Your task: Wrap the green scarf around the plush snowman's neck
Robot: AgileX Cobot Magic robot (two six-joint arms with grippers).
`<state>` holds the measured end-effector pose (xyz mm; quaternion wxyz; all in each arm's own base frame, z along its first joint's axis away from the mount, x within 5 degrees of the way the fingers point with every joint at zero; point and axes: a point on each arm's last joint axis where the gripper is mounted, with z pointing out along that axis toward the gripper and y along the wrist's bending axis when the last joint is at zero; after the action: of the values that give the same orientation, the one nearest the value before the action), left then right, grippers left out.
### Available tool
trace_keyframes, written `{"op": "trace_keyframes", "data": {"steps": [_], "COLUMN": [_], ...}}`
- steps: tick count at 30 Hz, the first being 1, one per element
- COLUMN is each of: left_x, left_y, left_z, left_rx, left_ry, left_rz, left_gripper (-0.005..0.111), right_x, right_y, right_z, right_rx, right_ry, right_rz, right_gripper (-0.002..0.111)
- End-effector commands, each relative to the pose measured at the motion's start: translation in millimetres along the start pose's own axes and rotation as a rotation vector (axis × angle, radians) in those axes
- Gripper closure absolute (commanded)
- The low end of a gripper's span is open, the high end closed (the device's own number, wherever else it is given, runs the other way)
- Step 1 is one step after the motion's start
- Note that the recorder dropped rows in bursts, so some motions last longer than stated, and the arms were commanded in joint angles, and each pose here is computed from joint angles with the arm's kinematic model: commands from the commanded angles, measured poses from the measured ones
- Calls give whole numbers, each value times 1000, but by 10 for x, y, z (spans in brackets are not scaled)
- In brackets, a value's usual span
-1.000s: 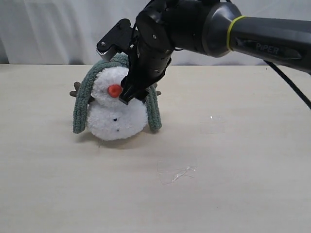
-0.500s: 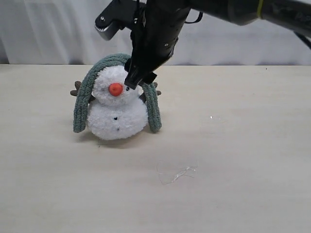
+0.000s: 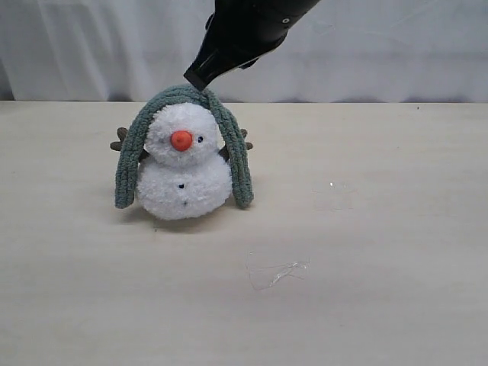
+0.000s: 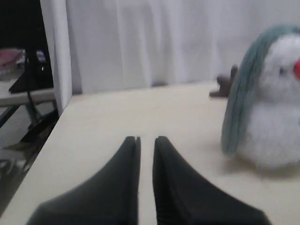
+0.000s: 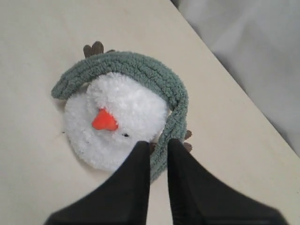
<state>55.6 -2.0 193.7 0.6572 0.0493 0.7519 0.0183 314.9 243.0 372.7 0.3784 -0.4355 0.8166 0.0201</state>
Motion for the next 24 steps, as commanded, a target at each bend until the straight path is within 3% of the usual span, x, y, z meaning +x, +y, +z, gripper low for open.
{"op": "trace_keyframes", "data": {"steps": [1, 5, 8, 11, 14, 16, 21, 24], "left_x": [-231, -442, -484, -549, -683, -781, -1082, -1193], "left_y": [24, 100, 101, 7, -36, -46, -55, -122], "left_z": [-31, -124, -149, -165, -129, -27, 424, 803], "left_rx": [18, -6, 19, 86, 170, 179, 187, 256], "left_ry": [-268, -534, -589, -568, -521, -455, -275, -139], "left_rz": [-322, -393, -446, -288, -370, -353, -292, -223], "left_gripper": [95, 95, 95, 95, 96, 103, 107, 107], "right_x": [94, 246, 401, 563, 652, 681, 695, 733], "right_y": [9, -40, -148, -217, -228, -222, -198, -177], "right_z": [-118, -244, -331, -345, -317, -295, -358, -480], "right_rx": [27, 63, 99, 103, 104, 102, 111, 136], "right_ry": [-122, -222, -259, -267, -270, -260, -370, -505], "right_rz": [36, 111, 162, 238, 263, 266, 304, 343], "right_gripper": [98, 98, 98, 98, 98, 98, 98, 98]}}
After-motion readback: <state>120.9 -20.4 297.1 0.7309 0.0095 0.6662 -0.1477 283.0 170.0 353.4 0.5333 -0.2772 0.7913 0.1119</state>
